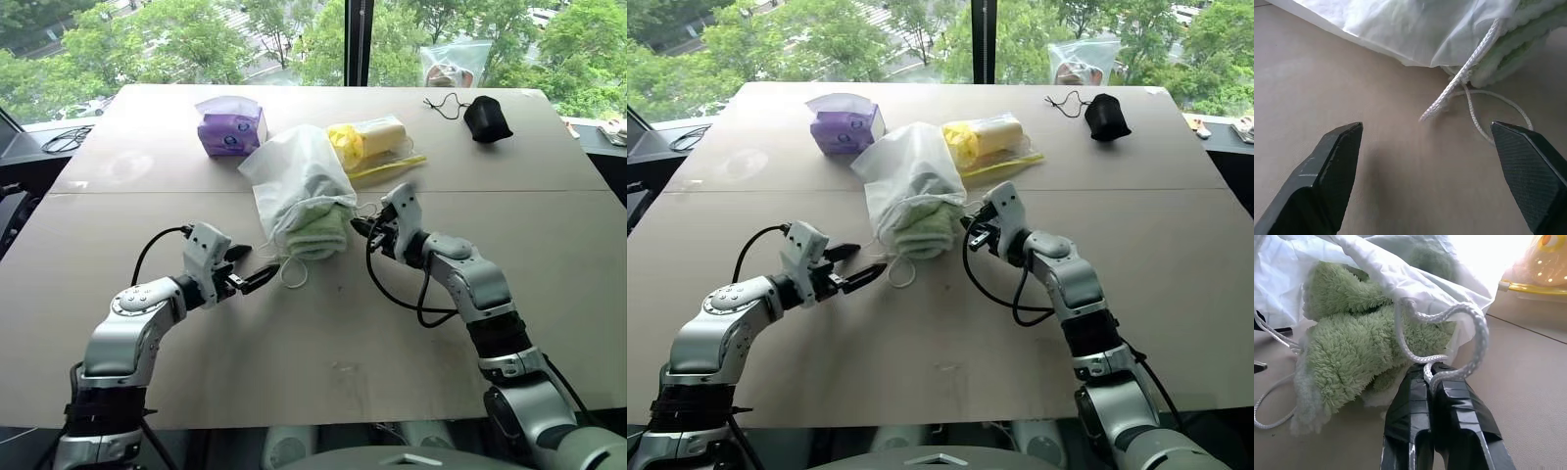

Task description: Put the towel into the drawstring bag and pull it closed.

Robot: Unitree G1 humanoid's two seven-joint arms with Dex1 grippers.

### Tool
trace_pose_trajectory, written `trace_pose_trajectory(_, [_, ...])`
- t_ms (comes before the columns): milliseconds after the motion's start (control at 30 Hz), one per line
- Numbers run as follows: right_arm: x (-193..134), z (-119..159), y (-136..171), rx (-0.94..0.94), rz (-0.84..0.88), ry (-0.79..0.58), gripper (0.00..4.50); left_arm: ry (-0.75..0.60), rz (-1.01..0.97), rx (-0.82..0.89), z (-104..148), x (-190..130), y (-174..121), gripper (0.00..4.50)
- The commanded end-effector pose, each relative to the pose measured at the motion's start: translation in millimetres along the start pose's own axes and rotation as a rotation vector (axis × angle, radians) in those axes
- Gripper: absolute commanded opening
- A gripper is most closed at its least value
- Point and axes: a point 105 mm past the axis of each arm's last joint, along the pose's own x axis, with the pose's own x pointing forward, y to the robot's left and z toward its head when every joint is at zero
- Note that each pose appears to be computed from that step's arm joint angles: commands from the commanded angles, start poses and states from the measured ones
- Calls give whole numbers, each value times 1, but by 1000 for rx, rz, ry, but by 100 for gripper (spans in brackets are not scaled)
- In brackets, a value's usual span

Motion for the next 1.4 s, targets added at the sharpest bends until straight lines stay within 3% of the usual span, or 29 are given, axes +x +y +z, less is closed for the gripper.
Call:
trace_pose_trajectory(33, [-4, 14, 1, -26, -7, -46, 0, -43, 44, 73, 6, 7, 1, 382])
trace_pose_trajectory(67, [-4, 14, 0, -28, -12, -47, 0, -52, 39, 75, 4, 10, -2, 382])
trace_pose_trajectory(167, [-6, 18, -3, -30, -33, -61, 0, -81, 50, 115, 3, 10, -4, 256])
trace_pose_trajectory(200, [-8, 20, -5, -30, -44, -72, 0, -109, 74, 160, 6, 8, -2, 241])
trace_pose_trajectory(233, [-9, 24, -7, -35, -52, -84, 0, -170, 136, 246, 16, 2, 5, 230])
trace_pose_trajectory(400, [-24, 39, -19, -171, -76, -45, 0, -464, 514, 442, 91, -43, 58, 15])
trace_pose_trajectory(433, [-30, 45, -24, -233, -91, -20, 0, -502, 549, 485, 108, -51, 64, 3])
trace_pose_trajectory(633, [-62, 106, -41, -481, -88, 13, 0, -661, 633, 619, 191, -79, 85, 3])
trace_pose_trajectory(767, [-89, 182, -14, -562, 56, -119, 0, -792, 723, 694, 257, -109, 96, 3])
trace_pose_trajectory(833, [-103, 217, -5, -625, 64, -177, 0, -830, 774, 671, 278, -124, 106, 3])
trace_pose_trajectory(867, [-108, 233, -4, -646, 47, -199, 0, -807, 779, 637, 280, -124, 115, 3])
trace_pose_trajectory(933, [-108, 237, -4, -689, 34, -172, 0, -689, 715, 603, 266, -103, 125, 3])
trace_pose_trajectory(1067, [-121, 274, 20, -681, 88, -297, 0, -777, 688, 541, 290, -99, 119, 3])
trace_pose_trajectory(1200, [-104, 236, 5, -606, 114, -202, 0, -567, 563, 483, 239, -52, 125, 3])
trace_pose_trajectory(1233, [-105, 230, 3, -602, 114, -192, 0, -600, 564, 489, 242, -54, 122, 3])
trace_pose_trajectory(1300, [-125, 264, 23, -582, 139, -309, 0, -725, 603, 503, 278, -78, 118, 3])
trace_pose_trajectory(1333, [-129, 265, 26, -587, 136, -304, 0, -703, 587, 491, 278, -77, 120, 3])
trace_pose_trajectory(1400, [-120, 234, 9, -551, 110, -192, 0, -556, 495, 473, 243, -52, 123, 3])
